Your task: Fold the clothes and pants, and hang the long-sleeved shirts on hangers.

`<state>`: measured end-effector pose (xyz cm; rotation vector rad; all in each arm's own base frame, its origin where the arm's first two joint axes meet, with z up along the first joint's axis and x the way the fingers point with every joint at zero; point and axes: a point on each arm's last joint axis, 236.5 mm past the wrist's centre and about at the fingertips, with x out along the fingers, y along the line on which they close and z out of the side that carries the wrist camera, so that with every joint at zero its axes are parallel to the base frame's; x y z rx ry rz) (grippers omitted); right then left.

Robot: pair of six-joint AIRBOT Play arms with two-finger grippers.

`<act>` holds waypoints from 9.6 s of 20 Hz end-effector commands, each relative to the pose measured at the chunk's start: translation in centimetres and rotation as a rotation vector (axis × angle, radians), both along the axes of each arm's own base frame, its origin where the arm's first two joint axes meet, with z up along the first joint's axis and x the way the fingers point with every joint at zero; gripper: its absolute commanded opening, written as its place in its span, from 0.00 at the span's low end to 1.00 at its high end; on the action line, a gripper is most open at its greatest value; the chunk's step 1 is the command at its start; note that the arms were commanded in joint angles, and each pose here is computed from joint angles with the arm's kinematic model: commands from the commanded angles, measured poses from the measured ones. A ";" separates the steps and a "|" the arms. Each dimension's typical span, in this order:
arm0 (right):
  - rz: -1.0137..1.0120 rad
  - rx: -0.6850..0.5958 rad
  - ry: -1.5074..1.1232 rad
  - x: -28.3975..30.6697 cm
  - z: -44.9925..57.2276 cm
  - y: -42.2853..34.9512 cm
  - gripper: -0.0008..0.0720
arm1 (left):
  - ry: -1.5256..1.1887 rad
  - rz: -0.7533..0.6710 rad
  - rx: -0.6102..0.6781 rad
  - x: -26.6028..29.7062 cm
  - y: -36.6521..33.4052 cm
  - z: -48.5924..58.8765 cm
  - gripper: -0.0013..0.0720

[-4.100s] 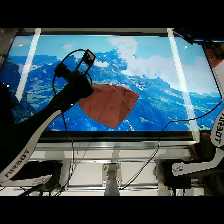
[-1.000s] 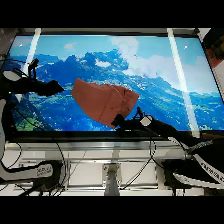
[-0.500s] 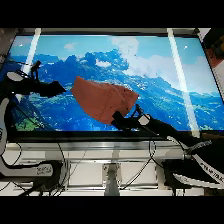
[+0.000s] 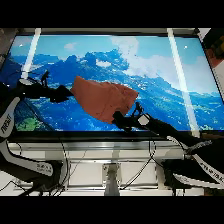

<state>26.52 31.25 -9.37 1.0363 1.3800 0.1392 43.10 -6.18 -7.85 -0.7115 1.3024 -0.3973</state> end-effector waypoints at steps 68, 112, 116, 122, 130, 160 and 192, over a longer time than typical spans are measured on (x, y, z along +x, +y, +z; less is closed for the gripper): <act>0.011 -0.387 -0.515 26.2 19.0 -25.0 0.02 | -0.951 -0.223 -0.022 8.6 -18.1 28.5 0.02; 0.067 -0.280 -0.184 4.0 8.4 -19.6 0.02 | -0.639 -0.216 0.217 -3.4 -17.3 15.6 0.02; -0.012 -0.345 -0.191 7.6 7.7 -21.4 0.02 | -0.686 -0.173 0.225 0.6 -18.4 15.8 0.02; -0.216 -0.349 -0.217 11.2 7.7 -23.2 0.02 | -0.723 -0.166 0.243 4.8 -19.7 14.9 0.02; -0.472 -0.259 -0.233 14.9 7.8 -24.4 0.02 | -0.702 -0.131 0.270 7.5 -20.0 11.2 0.02; 0.088 0.060 -0.094 15.6 7.4 -31.0 0.87 | -0.761 -0.181 0.147 4.8 -14.4 25.5 0.59; 0.029 0.050 -0.080 21.0 3.4 -27.4 0.03 | -0.774 -0.167 0.053 3.6 -15.6 27.9 0.59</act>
